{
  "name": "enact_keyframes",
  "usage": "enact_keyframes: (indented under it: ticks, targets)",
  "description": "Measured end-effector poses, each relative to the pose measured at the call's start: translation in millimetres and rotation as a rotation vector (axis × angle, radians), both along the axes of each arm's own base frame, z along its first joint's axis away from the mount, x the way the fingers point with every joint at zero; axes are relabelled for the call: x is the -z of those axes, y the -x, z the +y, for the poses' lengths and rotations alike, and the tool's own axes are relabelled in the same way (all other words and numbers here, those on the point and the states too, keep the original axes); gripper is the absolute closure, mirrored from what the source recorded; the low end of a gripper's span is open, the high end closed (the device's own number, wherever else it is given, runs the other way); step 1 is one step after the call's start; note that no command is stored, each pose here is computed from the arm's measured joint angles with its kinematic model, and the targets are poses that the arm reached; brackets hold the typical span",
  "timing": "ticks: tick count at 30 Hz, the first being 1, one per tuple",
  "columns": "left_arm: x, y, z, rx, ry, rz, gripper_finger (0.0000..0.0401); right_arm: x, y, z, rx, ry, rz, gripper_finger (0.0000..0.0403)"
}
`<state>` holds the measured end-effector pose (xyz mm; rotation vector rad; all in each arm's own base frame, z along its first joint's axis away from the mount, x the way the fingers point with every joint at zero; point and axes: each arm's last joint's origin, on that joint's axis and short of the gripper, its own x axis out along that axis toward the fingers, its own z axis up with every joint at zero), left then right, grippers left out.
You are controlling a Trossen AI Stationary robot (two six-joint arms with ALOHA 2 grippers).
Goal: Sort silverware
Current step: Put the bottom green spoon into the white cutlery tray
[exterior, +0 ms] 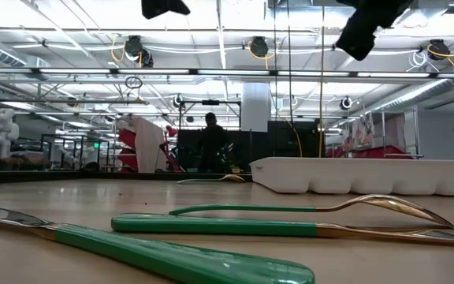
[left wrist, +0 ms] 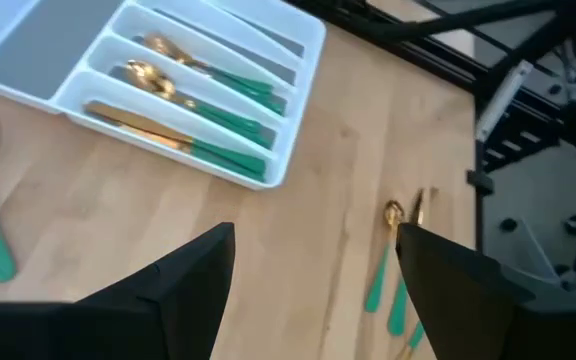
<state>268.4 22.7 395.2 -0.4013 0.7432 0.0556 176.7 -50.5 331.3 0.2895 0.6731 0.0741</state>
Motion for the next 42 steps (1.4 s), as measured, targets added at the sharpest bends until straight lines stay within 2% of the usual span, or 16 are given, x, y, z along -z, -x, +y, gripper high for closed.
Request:
enact_keyframes:
  ticks: [6,14,18,26,33,37,42]
  targets:
    - [0,-2,-18,0.037,0.032,0.003,0.0118,26,-34,58,-0.120,0.047,0.144,0.0266]
    - [0,-1,-50,-0.020,0.054,0.015,0.0118,65,-93,116,-0.222,0.101,0.122,0.0266]
    - [0,3,-75,-0.018,0.092,0.023,0.0118,92,-117,136,-0.243,0.080,0.127,0.0266]
    - [0,19,-127,0.026,0.075,0.012,0.0118,134,-138,174,-0.226,0.020,0.172,0.0266]
    - [0,32,-154,0.086,0.033,-0.007,0.0118,142,-158,198,-0.221,0.056,0.219,0.0266]
    - [0,40,-166,0.117,0.039,-0.004,0.0118,149,-177,212,-0.247,0.142,0.305,0.0260]
    - [0,48,-178,0.140,0.012,-0.019,0.0118,166,-191,221,-0.218,0.208,0.540,0.0233]
